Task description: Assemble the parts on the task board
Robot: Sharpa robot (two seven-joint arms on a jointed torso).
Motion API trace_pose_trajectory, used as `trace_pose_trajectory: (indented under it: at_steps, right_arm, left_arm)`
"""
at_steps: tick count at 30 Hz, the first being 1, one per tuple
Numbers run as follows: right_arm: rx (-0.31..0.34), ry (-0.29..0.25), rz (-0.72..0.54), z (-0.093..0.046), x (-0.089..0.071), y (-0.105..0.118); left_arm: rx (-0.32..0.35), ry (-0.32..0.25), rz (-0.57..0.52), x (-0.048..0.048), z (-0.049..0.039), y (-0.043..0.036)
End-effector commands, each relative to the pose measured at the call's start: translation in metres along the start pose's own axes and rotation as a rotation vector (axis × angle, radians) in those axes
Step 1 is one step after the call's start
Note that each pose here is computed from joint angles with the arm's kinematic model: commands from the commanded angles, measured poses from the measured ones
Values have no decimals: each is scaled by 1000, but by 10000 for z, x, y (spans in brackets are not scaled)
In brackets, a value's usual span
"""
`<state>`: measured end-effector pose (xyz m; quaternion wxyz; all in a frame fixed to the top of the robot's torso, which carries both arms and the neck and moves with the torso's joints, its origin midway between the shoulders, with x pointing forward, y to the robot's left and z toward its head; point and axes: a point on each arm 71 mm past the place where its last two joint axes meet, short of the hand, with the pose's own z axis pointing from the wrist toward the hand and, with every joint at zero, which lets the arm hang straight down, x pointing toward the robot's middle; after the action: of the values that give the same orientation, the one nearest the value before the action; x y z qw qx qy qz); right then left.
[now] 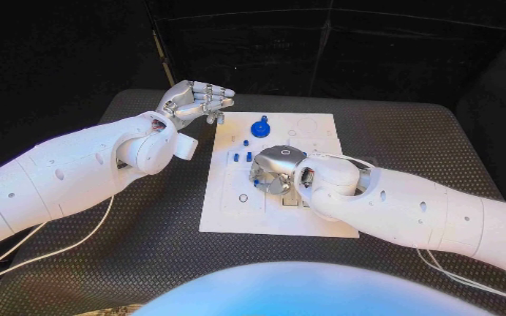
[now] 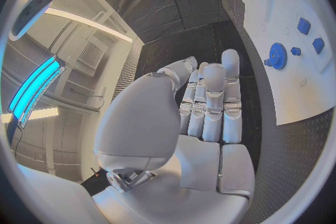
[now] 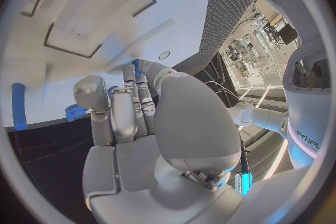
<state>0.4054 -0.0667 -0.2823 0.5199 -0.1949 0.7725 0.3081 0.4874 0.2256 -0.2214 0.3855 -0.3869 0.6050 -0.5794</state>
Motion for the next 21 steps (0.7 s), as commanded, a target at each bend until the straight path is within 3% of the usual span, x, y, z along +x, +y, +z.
trace_pose_trajectory:
  at_steps: [1, 12, 21]
  right_arm:
    - [15, 10, -15, 3, 17, -10]
    - [6, -25, -8, -21, -12, -3]
    - [-27, -124, 22, -243, -82, -5]
  left_arm:
    - [3, 13, -10, 15, 7, -12]
    - [0, 17, -11, 11, 7, -8]
    - [-4, 16, -10, -7, -1, -2]
